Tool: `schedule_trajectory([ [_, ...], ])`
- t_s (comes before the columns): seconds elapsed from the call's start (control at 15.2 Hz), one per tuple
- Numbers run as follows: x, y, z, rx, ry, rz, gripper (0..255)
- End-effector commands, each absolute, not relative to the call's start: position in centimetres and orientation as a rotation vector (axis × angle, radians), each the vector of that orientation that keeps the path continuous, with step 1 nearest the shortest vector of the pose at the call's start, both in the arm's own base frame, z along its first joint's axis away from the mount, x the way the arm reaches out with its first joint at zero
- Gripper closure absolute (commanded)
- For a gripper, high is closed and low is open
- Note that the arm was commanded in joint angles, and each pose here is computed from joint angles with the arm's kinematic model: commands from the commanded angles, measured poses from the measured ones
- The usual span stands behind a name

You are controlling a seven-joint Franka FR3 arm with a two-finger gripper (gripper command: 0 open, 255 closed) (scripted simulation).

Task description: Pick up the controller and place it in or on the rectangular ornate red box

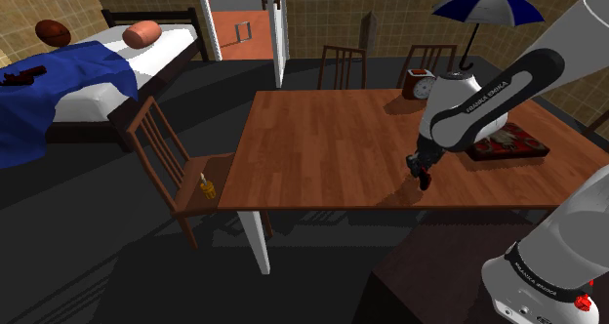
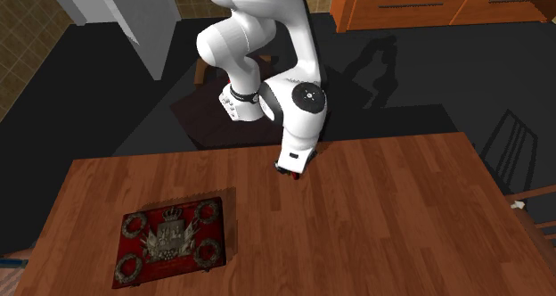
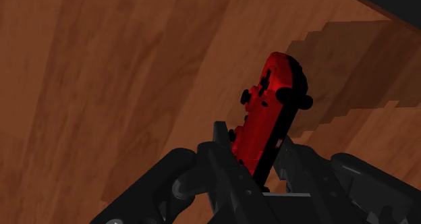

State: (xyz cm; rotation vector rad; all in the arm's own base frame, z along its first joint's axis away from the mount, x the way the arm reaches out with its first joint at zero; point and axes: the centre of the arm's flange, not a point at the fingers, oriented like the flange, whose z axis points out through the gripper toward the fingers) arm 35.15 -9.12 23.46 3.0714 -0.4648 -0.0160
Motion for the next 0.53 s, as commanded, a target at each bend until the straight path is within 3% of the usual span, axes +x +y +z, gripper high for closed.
schedule_trajectory([
  [0.0, 35.1, -9.1, 24.3, 3.071, -0.464, -0.016, 255],
  [0.46, 35.1, -9.1, 28.0, 3.071, -0.464, -0.016, 255],
])
